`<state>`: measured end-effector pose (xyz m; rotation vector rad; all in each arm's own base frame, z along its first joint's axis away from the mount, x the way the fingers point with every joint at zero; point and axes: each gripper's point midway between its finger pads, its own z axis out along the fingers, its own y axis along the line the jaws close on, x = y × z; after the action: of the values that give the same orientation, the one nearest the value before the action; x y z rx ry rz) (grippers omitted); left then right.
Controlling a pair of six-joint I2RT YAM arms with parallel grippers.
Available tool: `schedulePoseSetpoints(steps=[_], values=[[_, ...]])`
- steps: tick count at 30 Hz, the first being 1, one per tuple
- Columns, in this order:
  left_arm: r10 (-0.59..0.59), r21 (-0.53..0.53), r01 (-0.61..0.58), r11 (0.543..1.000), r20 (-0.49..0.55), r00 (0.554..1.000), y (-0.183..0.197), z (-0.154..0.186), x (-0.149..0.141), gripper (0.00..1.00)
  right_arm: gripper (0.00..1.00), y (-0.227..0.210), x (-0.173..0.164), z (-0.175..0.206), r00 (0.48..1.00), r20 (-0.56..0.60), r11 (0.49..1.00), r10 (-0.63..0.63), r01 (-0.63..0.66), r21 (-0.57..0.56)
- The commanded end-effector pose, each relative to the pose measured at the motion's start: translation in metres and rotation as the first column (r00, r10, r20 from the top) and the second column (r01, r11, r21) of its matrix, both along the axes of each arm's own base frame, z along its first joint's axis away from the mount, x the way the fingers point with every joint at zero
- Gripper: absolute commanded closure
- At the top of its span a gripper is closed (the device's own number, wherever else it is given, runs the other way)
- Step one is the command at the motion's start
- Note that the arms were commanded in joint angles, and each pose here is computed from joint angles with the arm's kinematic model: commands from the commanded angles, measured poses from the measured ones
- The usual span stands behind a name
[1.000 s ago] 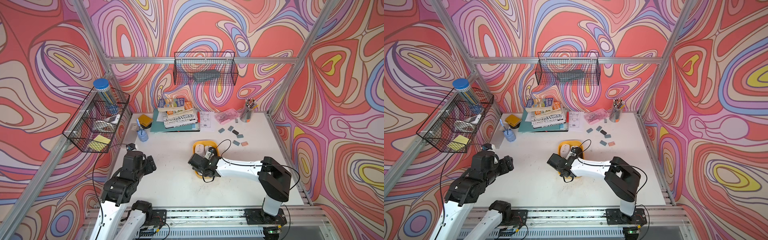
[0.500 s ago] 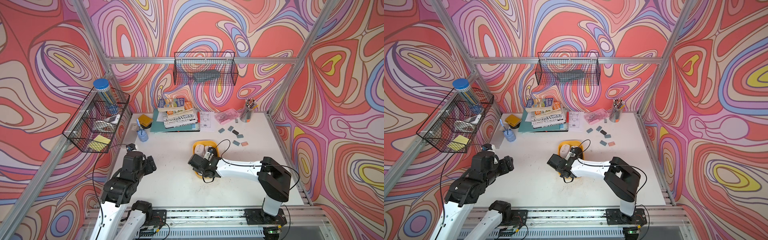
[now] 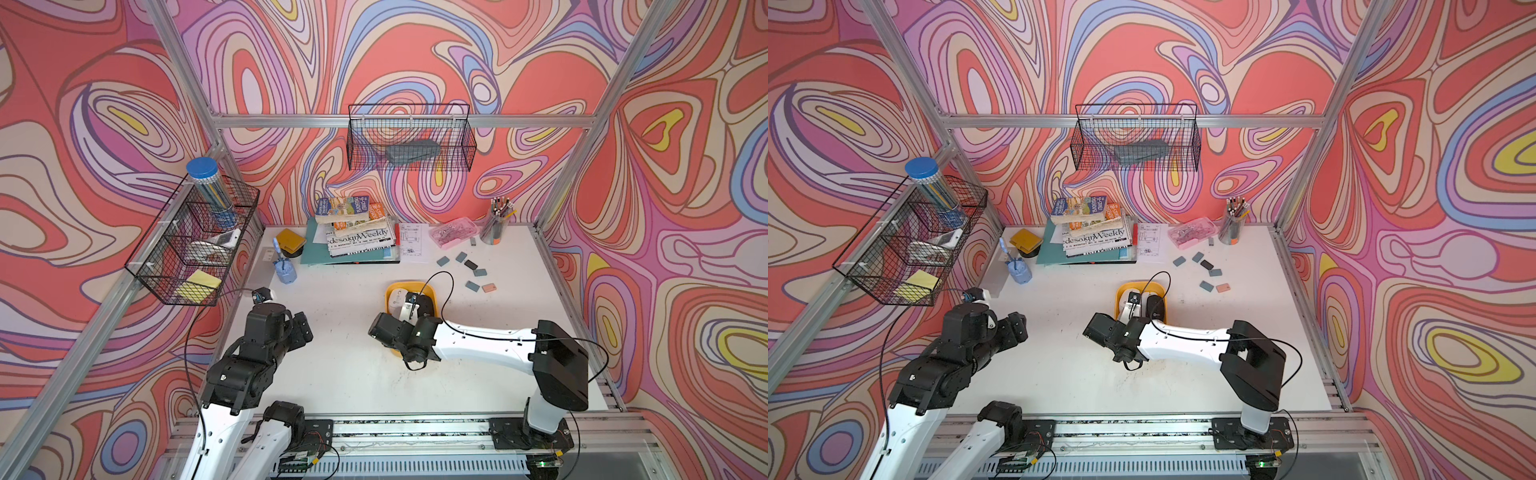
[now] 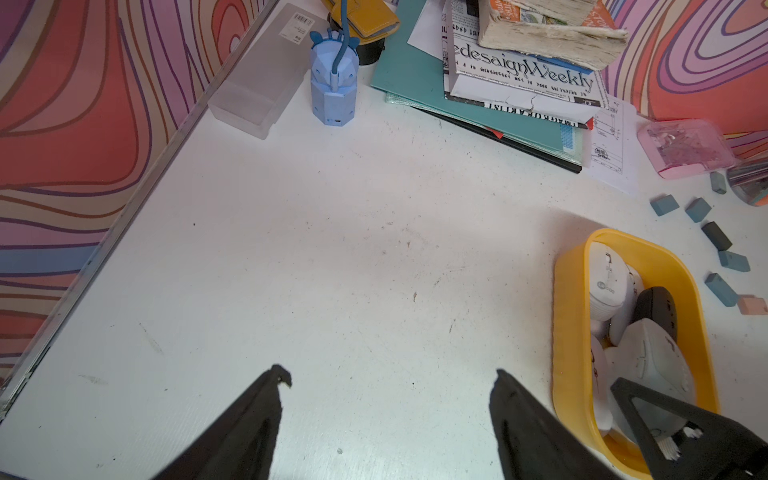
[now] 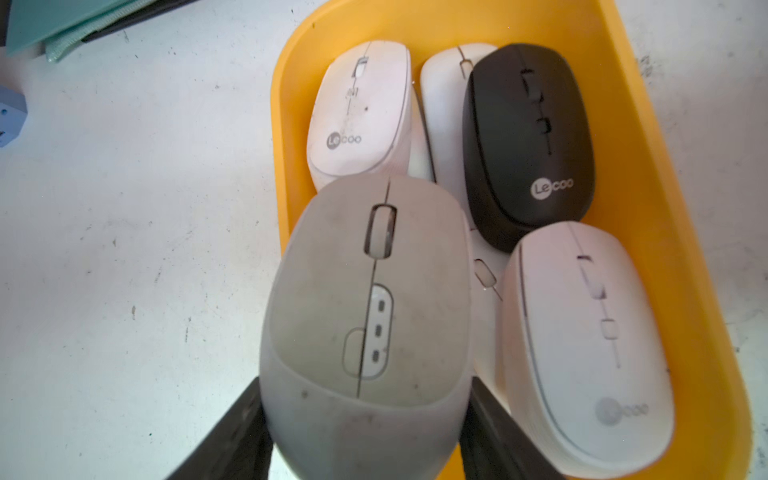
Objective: Take out the mouse from the storage box
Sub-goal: Pick up the mouse from the storage box, then place the mouse at the center of the board.
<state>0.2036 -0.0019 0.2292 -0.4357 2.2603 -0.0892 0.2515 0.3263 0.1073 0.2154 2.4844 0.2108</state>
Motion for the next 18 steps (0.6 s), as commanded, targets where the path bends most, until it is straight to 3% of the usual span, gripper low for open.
schedulePoseSetpoints(steps=[1,10,18], values=[[-0.009,-0.005,0.009,1.0,0.013,1.0,-0.002,0.0,0.002,0.18,0.59,-0.007,0.006,0.028,0.998,0.067,1.0,0.0,0.001,-0.017],[-0.012,-0.009,0.012,1.0,0.012,1.0,-0.003,0.0,0.001,0.17,0.59,-0.066,0.005,0.07,0.983,0.169,0.99,-0.072,0.091,-0.109],[-0.018,-0.012,0.018,1.0,0.01,1.0,-0.004,-0.001,0.002,0.17,0.58,-0.181,-0.001,0.065,0.969,0.116,0.968,-0.22,0.231,-0.095]])
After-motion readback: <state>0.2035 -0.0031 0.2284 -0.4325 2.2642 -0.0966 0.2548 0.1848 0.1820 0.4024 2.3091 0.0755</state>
